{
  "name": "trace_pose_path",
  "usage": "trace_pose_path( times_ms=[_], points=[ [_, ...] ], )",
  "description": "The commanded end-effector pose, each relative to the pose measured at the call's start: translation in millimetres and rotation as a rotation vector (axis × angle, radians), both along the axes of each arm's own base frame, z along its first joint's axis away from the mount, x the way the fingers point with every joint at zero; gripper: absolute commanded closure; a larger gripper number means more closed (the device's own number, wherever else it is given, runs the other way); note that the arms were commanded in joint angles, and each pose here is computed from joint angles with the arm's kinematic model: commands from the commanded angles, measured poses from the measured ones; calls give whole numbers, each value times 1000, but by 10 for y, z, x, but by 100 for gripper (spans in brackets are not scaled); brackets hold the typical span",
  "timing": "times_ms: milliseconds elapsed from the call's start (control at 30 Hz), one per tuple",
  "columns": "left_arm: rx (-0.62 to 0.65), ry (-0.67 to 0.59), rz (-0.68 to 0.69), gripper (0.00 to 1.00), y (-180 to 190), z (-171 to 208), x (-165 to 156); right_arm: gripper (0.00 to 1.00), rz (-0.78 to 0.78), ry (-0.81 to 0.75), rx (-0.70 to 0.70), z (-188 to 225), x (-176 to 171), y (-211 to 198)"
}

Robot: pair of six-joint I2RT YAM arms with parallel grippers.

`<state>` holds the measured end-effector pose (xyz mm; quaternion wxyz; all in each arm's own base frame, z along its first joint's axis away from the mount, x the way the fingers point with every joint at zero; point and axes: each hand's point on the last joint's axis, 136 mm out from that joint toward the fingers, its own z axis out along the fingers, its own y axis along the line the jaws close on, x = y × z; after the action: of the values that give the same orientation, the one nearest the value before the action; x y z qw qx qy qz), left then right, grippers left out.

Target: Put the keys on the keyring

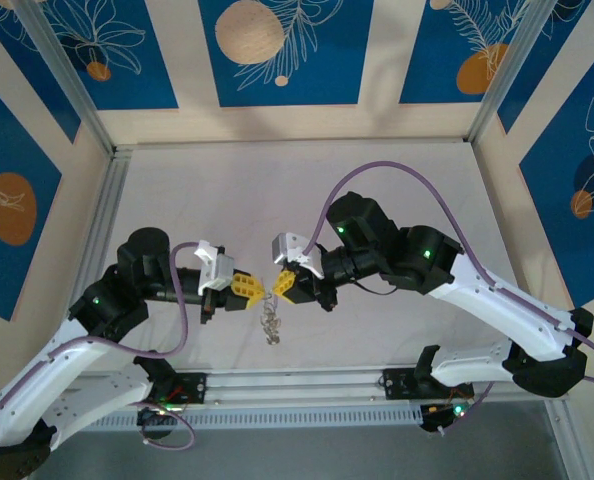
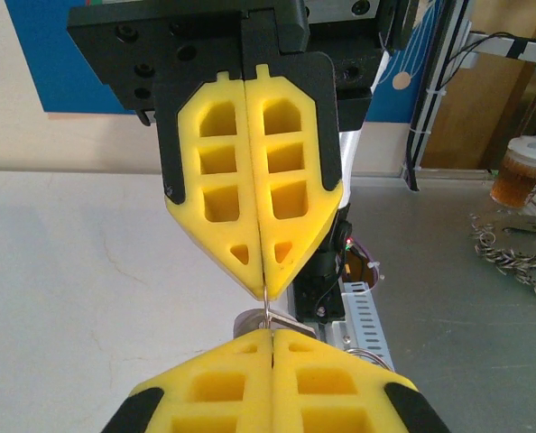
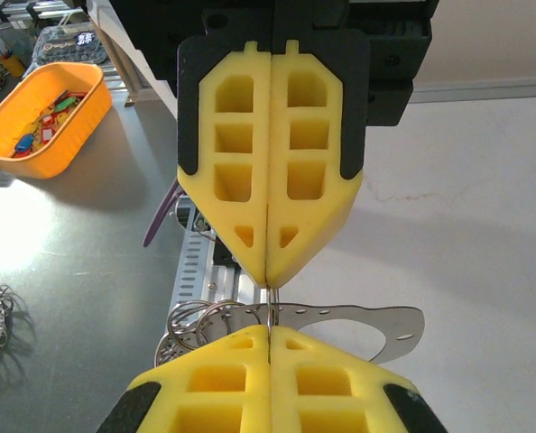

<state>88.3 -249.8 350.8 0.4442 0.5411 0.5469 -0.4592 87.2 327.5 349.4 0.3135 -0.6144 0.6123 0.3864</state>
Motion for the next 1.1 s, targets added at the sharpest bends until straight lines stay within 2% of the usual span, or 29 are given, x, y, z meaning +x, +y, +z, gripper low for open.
trace_pose_path(
  times_ms=[0,1067],
  points=[
    [-48,-59,-10,100,35,178,-43,100,34,14,-1,-44,-63,10],
    [-53,-55,5,100,22,192,-2,100,6,-35,28,-52,-13,-59]
  ],
)
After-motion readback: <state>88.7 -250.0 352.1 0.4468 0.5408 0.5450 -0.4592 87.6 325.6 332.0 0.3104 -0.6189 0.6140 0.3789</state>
